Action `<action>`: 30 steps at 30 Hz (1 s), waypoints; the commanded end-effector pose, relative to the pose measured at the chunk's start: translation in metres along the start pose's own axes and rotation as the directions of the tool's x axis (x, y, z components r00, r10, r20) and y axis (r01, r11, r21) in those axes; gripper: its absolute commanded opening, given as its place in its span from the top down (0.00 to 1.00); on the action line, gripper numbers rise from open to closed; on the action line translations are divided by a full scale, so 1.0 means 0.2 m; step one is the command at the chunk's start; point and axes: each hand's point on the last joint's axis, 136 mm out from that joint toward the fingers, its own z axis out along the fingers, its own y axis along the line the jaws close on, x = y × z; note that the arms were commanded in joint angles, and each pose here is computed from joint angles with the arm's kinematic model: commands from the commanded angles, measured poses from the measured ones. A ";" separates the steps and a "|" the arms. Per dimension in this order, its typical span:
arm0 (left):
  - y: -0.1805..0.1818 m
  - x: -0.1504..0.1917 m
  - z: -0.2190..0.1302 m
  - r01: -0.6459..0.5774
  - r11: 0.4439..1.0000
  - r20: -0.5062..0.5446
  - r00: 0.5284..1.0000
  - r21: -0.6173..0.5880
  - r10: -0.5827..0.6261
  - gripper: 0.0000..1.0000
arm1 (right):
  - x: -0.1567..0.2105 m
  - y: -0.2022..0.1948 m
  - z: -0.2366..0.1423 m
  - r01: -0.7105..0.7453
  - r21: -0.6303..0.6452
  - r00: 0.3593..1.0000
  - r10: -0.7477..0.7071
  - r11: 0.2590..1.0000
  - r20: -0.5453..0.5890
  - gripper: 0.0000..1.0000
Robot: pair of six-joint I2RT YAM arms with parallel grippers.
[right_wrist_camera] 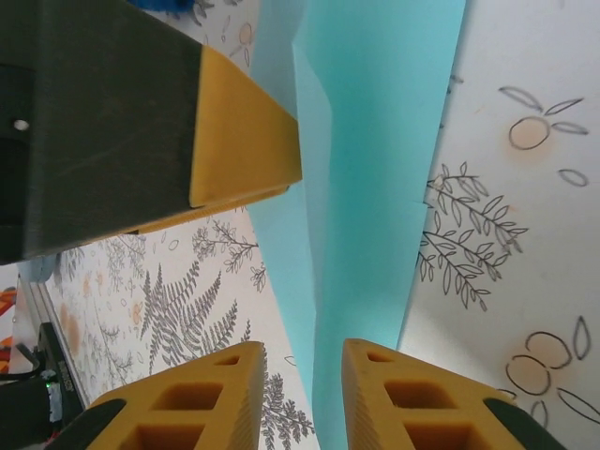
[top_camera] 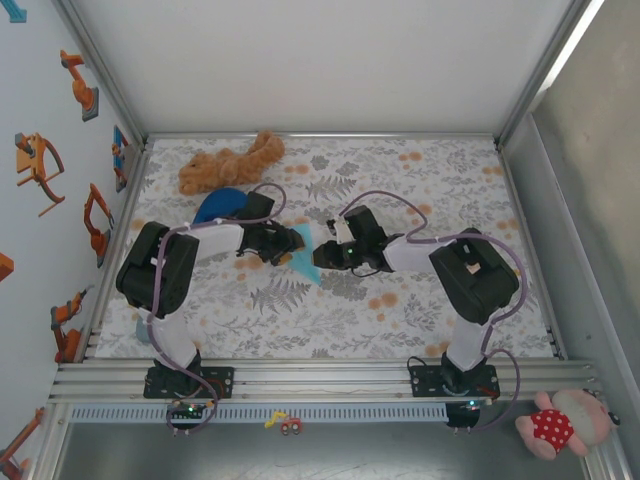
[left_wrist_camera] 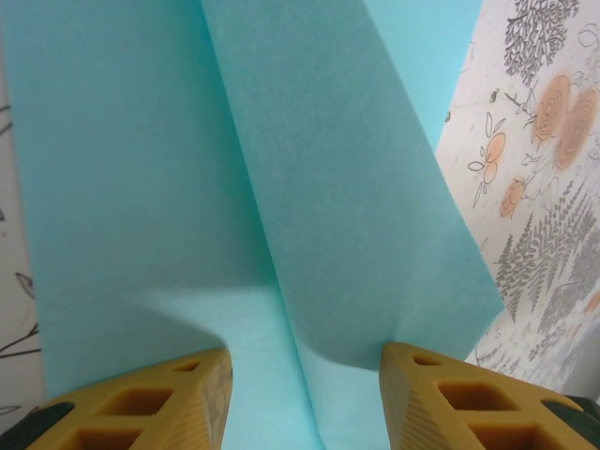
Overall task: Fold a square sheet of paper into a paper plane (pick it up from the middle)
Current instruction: Fourth fold the wing at the center of the table.
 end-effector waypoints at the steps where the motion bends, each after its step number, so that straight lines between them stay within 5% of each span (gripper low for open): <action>1: 0.27 0.12 0.07 0.045 0.976 -0.075 0.995 -0.213 -0.062 0.52 | -0.02 -0.04 -0.04 0.013 0.072 0.999 -0.016 0.997 0.042 0.72; 30: 0.39 0.20 0.13 0.023 0.930 -0.181 0.979 -0.366 -0.095 0.48 | -0.01 0.00 0.16 0.057 0.101 0.997 -0.063 0.993 0.054 0.75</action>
